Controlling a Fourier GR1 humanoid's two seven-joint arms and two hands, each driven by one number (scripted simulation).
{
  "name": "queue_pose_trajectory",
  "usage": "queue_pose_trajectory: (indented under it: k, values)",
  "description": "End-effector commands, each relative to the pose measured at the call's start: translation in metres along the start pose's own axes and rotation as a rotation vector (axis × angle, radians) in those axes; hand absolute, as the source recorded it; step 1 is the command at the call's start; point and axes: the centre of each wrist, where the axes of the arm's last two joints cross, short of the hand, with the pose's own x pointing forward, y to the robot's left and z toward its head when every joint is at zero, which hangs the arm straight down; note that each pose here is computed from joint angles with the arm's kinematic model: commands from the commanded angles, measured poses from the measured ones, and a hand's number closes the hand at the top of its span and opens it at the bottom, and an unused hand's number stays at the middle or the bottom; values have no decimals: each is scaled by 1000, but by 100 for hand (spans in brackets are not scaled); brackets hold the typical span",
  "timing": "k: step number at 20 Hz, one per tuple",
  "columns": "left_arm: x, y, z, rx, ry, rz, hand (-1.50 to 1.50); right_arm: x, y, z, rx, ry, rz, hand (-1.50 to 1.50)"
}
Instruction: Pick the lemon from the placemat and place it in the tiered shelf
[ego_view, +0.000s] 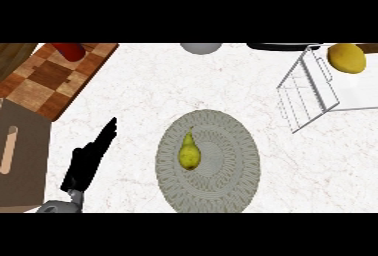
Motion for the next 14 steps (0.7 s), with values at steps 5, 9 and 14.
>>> queue_pose_trajectory:
  k: [5, 9, 14]
  values:
    - [-9, 1, 10, 6, -6, 6, 0, -18, -83, 19, 31, -71, 50, -150]
    - [3, -2, -4, 1, 0, 21, 0, -22, -100, 25, 73, -66, 80, -150]
    - [6, 1, -3, 7, -4, 6, 0, -26, -118, 32, 126, -65, 128, -150]
